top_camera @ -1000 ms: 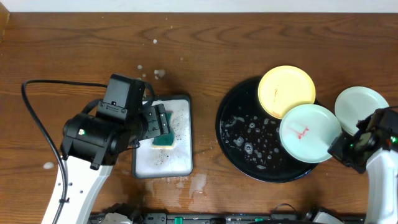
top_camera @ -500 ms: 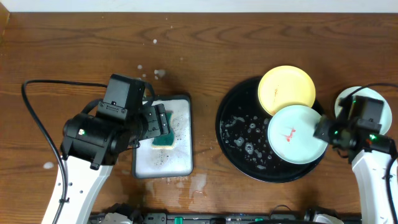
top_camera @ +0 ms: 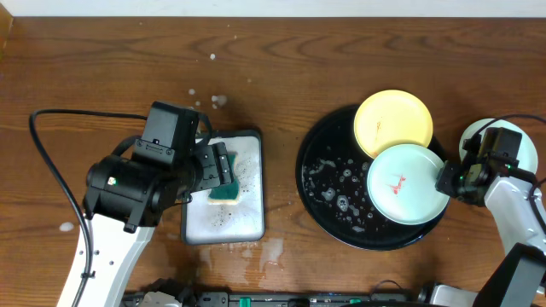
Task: Clean dirty plates on tray and stack at the side
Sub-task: 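Grasp the second pale green plate's edge with the right gripper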
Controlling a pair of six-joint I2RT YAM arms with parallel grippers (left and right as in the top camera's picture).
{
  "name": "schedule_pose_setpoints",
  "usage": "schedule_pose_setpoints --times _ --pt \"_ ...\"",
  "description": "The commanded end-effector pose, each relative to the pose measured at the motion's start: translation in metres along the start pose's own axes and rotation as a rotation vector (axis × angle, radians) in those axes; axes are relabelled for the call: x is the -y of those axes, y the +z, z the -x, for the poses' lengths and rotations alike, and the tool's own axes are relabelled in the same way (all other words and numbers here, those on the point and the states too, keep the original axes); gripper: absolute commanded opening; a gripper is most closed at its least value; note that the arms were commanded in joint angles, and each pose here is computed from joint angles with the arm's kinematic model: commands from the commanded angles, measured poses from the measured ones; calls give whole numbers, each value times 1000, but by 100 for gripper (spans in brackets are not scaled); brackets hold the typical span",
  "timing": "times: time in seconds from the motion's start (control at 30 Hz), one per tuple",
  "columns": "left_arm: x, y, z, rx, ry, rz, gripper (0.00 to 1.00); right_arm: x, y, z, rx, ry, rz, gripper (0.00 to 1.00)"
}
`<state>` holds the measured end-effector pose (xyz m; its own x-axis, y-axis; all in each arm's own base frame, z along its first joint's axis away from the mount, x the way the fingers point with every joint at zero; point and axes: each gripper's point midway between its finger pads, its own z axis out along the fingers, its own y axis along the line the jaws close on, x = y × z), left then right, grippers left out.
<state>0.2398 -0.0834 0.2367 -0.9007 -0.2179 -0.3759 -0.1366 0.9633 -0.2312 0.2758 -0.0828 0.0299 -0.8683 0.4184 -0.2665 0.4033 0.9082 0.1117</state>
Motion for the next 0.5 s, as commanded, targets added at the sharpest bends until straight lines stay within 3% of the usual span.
schedule_pose_setpoints --times 0.0,0.1,0.23,0.47 --pt "-1 -1 0 2 -1 3 83 -4 1 -4 -16 -7 29 20" --pt "-1 -1 0 2 -1 3 83 -12 0 -11 -45 -4 75 2" --pt "-1 -1 0 2 -1 3 83 -32 -3 -28 -115 -19 170 1" --pt "-1 -1 0 3 -1 2 83 -91 -9 -53 -179 -230 326 1"
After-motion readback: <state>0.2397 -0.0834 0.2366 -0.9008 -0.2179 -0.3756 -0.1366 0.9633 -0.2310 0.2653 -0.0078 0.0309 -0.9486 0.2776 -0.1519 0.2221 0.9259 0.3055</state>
